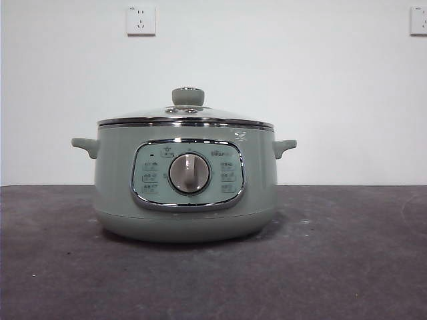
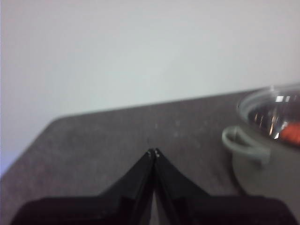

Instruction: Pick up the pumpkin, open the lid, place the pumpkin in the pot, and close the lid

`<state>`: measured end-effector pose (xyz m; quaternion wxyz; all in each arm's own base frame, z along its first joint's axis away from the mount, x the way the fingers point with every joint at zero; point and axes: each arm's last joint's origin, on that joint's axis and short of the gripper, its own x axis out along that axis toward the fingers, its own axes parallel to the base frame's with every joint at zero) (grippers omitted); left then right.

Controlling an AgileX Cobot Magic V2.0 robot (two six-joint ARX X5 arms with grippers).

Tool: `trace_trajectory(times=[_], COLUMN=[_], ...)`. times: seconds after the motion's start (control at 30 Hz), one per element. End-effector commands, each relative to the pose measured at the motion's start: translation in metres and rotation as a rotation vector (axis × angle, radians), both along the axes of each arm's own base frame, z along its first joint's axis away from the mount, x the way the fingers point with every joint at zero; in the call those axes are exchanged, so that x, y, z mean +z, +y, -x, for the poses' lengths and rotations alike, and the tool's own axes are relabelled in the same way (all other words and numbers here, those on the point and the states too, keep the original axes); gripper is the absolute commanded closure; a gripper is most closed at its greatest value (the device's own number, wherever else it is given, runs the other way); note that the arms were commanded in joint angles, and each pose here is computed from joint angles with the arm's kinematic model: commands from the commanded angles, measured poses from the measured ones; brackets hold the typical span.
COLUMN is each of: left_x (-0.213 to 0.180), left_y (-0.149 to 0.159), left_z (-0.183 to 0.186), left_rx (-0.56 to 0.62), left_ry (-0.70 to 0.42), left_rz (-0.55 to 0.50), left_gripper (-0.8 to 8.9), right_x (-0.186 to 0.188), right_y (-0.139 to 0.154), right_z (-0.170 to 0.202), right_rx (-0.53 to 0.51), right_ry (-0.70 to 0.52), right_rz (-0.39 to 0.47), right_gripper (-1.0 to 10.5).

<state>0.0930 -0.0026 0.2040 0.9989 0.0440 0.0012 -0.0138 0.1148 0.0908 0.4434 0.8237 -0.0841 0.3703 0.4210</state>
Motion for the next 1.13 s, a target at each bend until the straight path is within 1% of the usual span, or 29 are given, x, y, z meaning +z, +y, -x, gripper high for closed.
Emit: trace_trajectory(times=[0.03, 0.17, 0.27, 0.6, 1.13], left_x=[-0.016, -0.038, -0.049, -0.058, -0.057], left_y=[0.001, 0.002, 0.003, 0.004, 0.004], left_z=[-0.001, -0.003, -0.004, -0.003, -0.003], left_rx=[0.013, 0.025, 0.034, 0.054, 0.053], left_ry=[0.008, 0.042, 0.093, 0.18, 0.179], left_rz=[0.041, 0.07, 0.089, 0.088, 0.088], left_gripper=[8.17, 8.17, 8.17, 8.17, 8.17], right_x=[0.0, 0.0, 0.0, 0.0, 0.0], right_y=[0.0, 0.0, 0.0, -0.001, -0.001], right_z=[0.001, 0.001, 0.001, 0.001, 0.001], right_rx=[-0.003, -0.003, -0.003, -0.003, -0.003], right_ry=[-0.002, -0.002, -0.002, -0.003, -0.003], right_rz=[-0.002, -0.002, -0.002, -0.003, -0.003], right_gripper=[9.5, 9.5, 9.5, 9.5, 9.5])
